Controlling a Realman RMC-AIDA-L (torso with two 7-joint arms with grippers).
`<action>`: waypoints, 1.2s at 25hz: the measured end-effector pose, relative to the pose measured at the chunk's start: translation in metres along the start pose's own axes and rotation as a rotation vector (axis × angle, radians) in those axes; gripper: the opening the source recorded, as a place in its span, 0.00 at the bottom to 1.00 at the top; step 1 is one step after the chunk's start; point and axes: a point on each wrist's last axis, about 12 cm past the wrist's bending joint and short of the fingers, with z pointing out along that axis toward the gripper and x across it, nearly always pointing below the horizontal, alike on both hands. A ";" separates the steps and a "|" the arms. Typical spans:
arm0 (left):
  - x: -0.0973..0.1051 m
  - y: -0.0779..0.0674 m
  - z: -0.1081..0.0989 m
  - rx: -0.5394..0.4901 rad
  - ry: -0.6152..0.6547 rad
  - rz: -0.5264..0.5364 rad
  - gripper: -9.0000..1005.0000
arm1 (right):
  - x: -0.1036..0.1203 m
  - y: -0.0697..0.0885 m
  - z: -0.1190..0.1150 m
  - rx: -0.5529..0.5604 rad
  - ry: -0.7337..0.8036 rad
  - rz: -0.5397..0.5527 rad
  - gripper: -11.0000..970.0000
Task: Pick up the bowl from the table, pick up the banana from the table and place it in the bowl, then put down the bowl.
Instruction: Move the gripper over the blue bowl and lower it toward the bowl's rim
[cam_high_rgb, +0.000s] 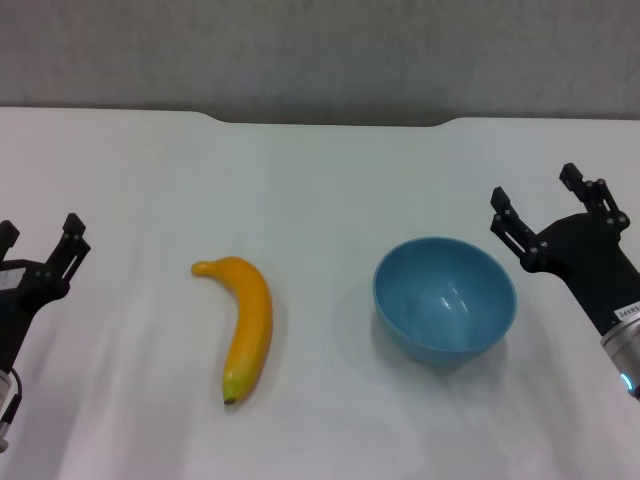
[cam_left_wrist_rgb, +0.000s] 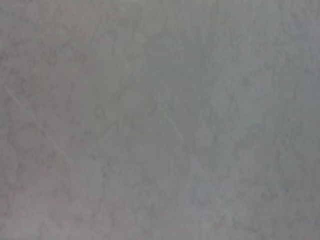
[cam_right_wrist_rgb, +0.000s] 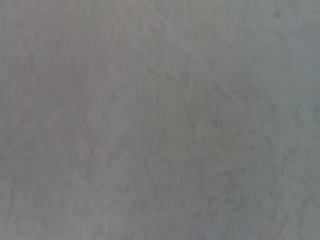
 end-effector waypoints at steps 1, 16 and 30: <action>0.000 0.000 0.000 -0.001 0.000 0.000 0.89 | 0.000 0.000 0.000 0.000 0.000 -0.007 0.91; -0.002 0.003 -0.003 -0.002 -0.002 -0.015 0.89 | -0.006 0.009 0.001 0.008 -0.016 -0.021 0.91; -0.043 -0.016 0.030 0.003 0.260 -0.043 0.89 | -0.047 0.012 0.023 0.025 0.178 -0.001 0.90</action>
